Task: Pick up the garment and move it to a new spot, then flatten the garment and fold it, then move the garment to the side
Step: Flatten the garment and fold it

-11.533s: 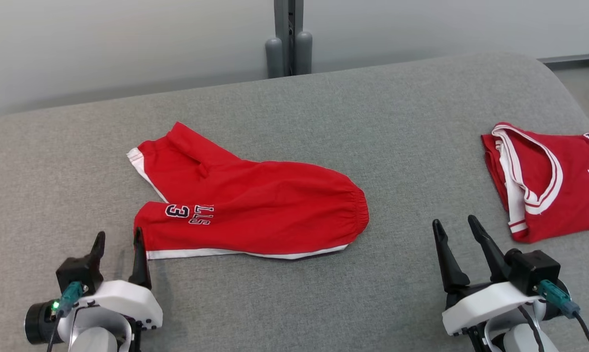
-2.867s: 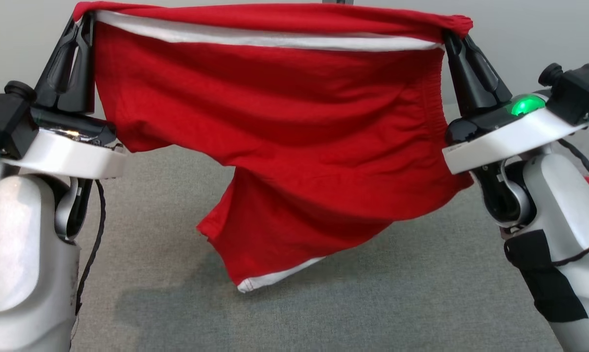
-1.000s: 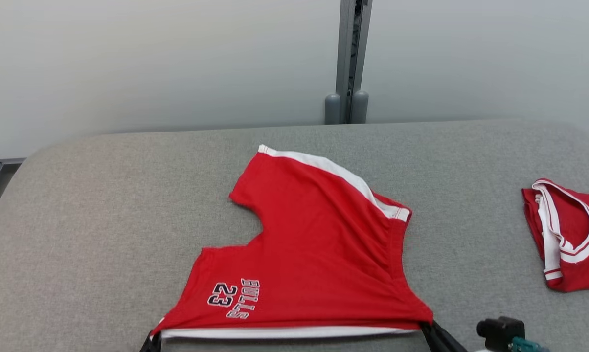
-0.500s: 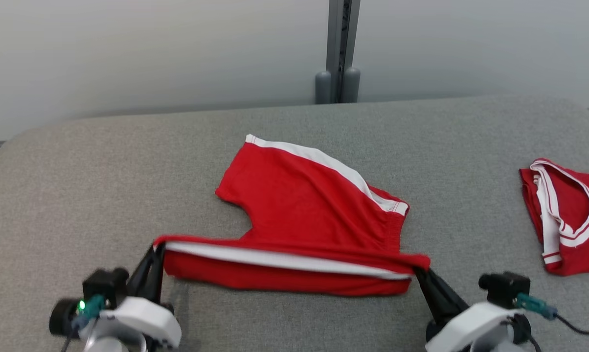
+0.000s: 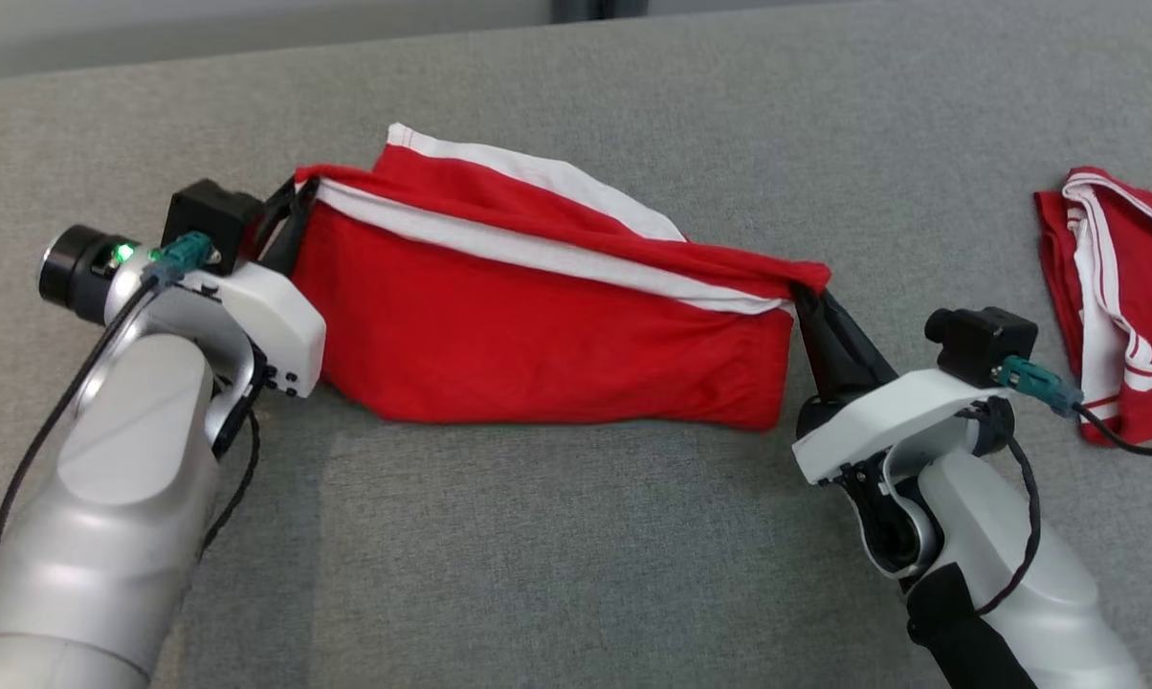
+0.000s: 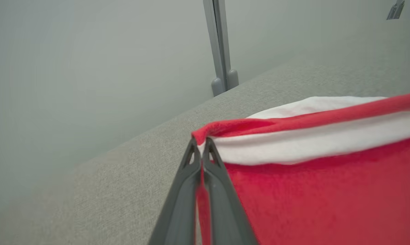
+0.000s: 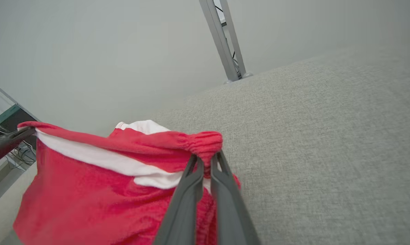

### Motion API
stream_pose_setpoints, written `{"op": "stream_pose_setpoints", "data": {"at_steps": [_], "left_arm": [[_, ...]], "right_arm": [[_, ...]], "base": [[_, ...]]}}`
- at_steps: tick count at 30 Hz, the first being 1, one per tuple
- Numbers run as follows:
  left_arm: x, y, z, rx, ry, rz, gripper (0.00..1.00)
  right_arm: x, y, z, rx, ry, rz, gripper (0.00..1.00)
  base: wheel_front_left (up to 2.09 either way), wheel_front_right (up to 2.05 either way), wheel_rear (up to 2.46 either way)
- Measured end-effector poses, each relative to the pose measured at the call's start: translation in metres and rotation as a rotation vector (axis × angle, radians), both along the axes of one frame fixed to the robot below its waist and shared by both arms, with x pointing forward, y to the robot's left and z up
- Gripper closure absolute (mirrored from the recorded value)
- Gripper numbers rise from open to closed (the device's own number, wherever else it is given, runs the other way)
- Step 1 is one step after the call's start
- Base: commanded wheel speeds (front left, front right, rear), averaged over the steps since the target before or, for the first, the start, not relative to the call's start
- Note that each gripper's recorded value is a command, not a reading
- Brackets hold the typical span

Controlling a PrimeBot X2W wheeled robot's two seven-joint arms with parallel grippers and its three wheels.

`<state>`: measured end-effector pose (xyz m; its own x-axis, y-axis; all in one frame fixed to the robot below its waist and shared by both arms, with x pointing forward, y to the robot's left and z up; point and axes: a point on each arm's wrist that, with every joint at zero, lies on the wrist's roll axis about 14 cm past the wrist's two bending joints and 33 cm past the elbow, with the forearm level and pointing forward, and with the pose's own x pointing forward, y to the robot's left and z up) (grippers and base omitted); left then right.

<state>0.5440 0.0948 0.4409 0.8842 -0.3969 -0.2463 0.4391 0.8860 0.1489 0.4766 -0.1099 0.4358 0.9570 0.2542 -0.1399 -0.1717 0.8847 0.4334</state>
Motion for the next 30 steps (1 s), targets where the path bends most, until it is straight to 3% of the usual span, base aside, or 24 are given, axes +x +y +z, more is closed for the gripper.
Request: {"op": "stream_pose_setpoints", "data": {"at_steps": [13, 19, 20, 21, 22, 23, 30], "left_arm": [[0.055, -0.046, -0.029, 0.066, 0.081, -0.173, 1.00], [0.067, -0.055, -0.034, 0.049, 0.084, -0.190, 1.00], [0.068, -0.057, -0.035, 0.045, 0.084, -0.194, 1.00], [0.067, -0.059, -0.037, 0.048, 0.086, -0.199, 1.00], [0.067, -0.060, -0.039, 0.035, 0.091, -0.195, 0.63], [0.067, -0.059, -0.040, 0.022, 0.096, -0.184, 0.00], [0.064, -0.049, -0.038, -0.028, 0.098, -0.089, 0.00]], "right_arm": [[0.008, -0.020, -0.030, 0.029, 0.070, -0.071, 1.00], [0.009, -0.024, -0.029, 0.055, 0.067, -0.084, 1.00], [0.010, -0.024, -0.027, 0.062, 0.062, -0.087, 0.90], [0.012, -0.026, -0.025, 0.070, 0.054, -0.095, 0.60], [0.013, -0.028, -0.022, 0.075, 0.046, -0.103, 0.00], [0.014, -0.029, -0.020, 0.079, 0.039, -0.108, 0.00], [0.017, -0.049, 0.001, 0.026, -0.039, -0.154, 0.00]], "base": [[0.00, 0.00, 0.00], [0.00, 0.00, 0.00], [0.00, 0.00, 0.00], [0.00, 0.00, 0.00], [0.00, 0.00, 0.00], [0.00, 0.00, 0.00], [0.00, 0.00, 0.00]]}}
